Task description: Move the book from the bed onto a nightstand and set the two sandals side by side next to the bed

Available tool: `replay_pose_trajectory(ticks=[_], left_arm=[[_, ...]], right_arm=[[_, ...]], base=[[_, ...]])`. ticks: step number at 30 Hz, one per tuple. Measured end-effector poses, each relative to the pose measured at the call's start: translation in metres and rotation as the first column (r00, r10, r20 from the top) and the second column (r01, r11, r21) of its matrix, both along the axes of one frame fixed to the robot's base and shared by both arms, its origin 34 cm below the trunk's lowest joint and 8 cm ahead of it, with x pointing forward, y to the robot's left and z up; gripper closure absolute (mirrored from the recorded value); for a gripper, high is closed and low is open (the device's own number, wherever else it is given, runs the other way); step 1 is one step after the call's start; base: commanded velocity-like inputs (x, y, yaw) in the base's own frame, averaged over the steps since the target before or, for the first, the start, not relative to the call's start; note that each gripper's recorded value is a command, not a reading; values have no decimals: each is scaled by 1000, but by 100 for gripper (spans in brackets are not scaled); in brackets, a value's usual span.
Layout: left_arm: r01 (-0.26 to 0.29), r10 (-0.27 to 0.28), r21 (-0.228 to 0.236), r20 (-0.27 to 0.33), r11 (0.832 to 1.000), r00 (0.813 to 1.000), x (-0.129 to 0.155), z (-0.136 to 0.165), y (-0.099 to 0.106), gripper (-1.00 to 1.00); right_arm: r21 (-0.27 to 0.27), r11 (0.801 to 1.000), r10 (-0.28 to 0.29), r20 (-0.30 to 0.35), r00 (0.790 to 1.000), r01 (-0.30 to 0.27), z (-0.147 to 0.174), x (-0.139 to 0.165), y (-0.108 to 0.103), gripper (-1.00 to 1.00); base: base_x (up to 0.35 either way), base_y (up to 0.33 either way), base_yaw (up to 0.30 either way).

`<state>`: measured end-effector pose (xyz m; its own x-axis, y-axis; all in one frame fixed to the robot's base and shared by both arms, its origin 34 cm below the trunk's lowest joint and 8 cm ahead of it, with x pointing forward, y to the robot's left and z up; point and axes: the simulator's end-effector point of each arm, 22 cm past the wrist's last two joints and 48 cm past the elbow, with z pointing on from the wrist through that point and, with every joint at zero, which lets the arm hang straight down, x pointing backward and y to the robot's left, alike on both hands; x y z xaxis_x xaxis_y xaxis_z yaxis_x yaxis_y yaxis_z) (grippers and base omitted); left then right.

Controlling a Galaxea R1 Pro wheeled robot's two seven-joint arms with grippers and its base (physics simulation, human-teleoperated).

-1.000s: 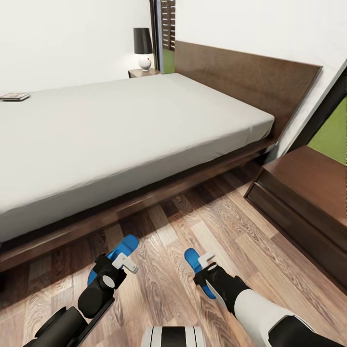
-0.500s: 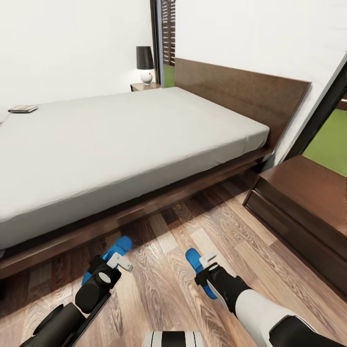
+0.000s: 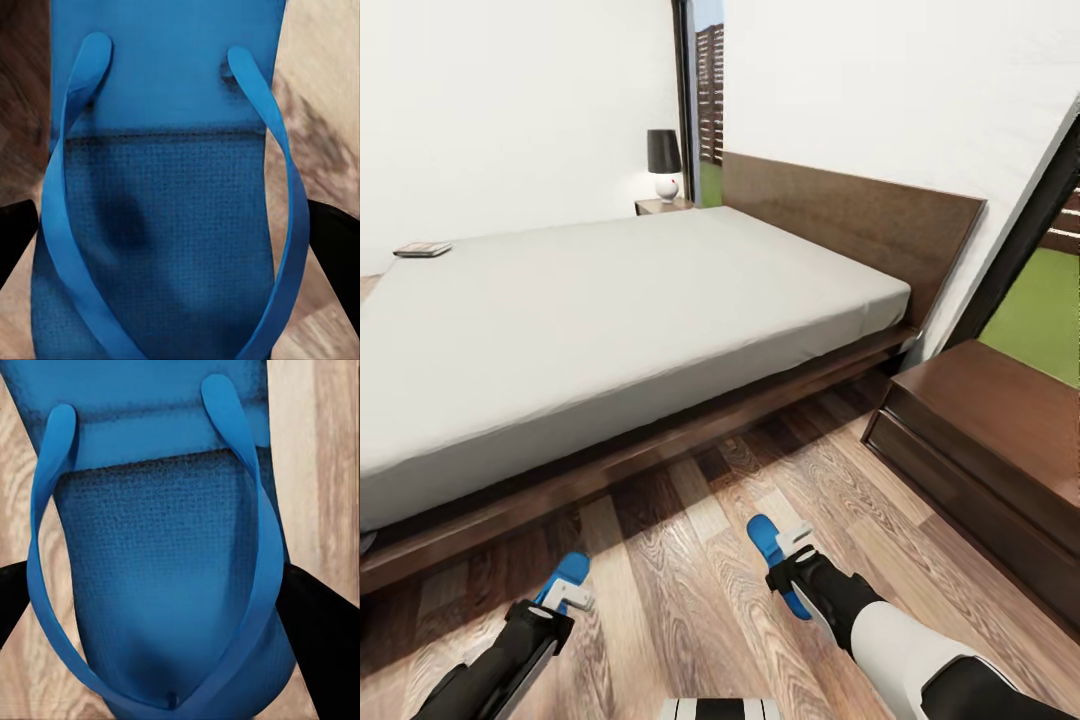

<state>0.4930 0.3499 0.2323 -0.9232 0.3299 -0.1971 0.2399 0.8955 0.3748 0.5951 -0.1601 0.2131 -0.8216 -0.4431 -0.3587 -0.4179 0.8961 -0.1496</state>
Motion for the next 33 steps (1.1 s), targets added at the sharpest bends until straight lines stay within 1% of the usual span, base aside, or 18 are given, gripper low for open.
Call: replay_pose_trajectory(ticks=[2, 5, 7, 11, 14, 19, 22, 25, 28, 33], left_arm=[[-38, 38, -23, -4, 999, 999, -12, -13, 7, 100], [-70, 70, -46, 2, 996, 998, -21, -21, 12, 100], [-81, 81, -55, 3, 995, 997, -26, -25, 14, 100], [-86, 87, -73, 11, 994, 996, -27, -24, 14, 100], [-93, 96, -91, 20, 991, 995, -25, -21, 10, 100], [-107, 112, -116, 35, 987, 993, -21, -15, 5, 100], [-109, 116, -124, 55, 986, 992, -17, -10, 4, 100], [-122, 132, -127, 72, 984, 989, -18, -11, 9, 100], [-146, 158, -144, 80, 979, 984, -21, -11, 10, 100], [-155, 171, -157, 98, 975, 980, -17, -5, 9, 100]], right_arm=[[-2, 1000, -2, 13, 1000, 2, 4, 3, -3, 100], [-12, 1000, -8, 31, 999, 8, 11, 9, -14, 100], [-14, 1000, -9, 40, 999, 10, 15, 11, -17, 100], [-16, 1000, -9, 58, 998, 10, 24, 16, -18, 100], [-15, 1000, -10, 73, 997, 11, 31, 20, -19, 100], [-5, 1000, -7, 115, 993, 8, 45, 29, -17, 100], [-7, 1000, -9, 131, 991, 10, 52, 33, -21, 100], [-12, 1000, -14, 144, 990, 16, 58, 36, -28, 100], [3, 1000, -6, 144, 990, 6, 63, 37, -29, 100], [26, 1000, 6, 144, 990, -10, 72, 38, -30, 100]], base=[[0, 0, 0], [0, 0, 0], [0, 0, 0], [0, 0, 0], [0, 0, 0], [0, 0, 0], [0, 0, 0], [0, 0, 0], [0, 0, 0], [0, 0, 0]])
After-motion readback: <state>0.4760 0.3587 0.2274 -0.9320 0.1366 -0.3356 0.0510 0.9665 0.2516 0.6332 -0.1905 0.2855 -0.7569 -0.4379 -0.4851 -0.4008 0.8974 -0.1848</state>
